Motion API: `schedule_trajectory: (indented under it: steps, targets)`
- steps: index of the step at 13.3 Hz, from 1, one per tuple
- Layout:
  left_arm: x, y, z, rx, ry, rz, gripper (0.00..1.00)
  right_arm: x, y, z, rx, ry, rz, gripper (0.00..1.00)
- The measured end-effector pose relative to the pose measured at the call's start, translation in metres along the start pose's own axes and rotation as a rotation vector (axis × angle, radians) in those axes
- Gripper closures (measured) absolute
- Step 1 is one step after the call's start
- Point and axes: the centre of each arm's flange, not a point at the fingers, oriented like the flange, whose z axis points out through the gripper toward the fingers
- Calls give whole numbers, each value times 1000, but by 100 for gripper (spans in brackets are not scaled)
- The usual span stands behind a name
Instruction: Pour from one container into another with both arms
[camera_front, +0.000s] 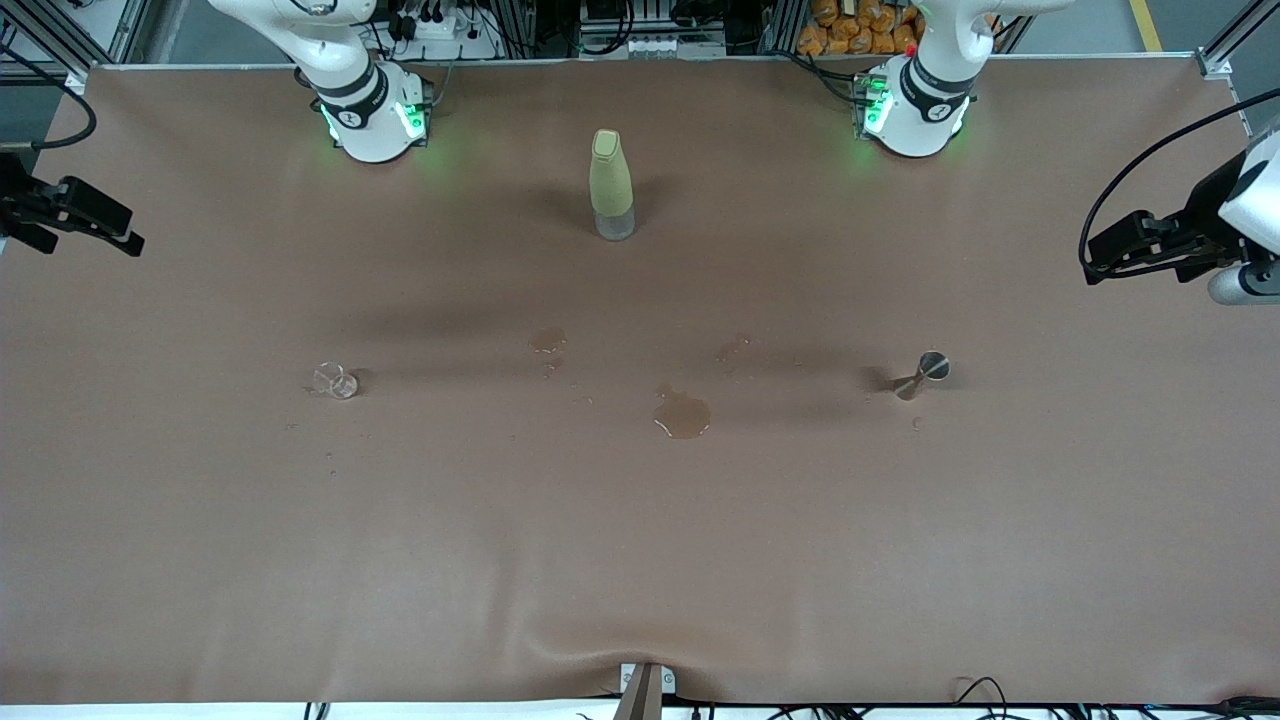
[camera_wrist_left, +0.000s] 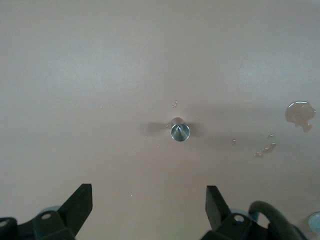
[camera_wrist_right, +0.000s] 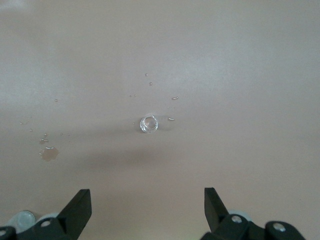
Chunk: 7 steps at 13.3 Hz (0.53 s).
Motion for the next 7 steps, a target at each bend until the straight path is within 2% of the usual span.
schedule_trajectory:
  steps: [7]
  targets:
    - [0, 1, 1, 0, -1, 1, 0, 4, -1, -3, 0, 9, -6, 0]
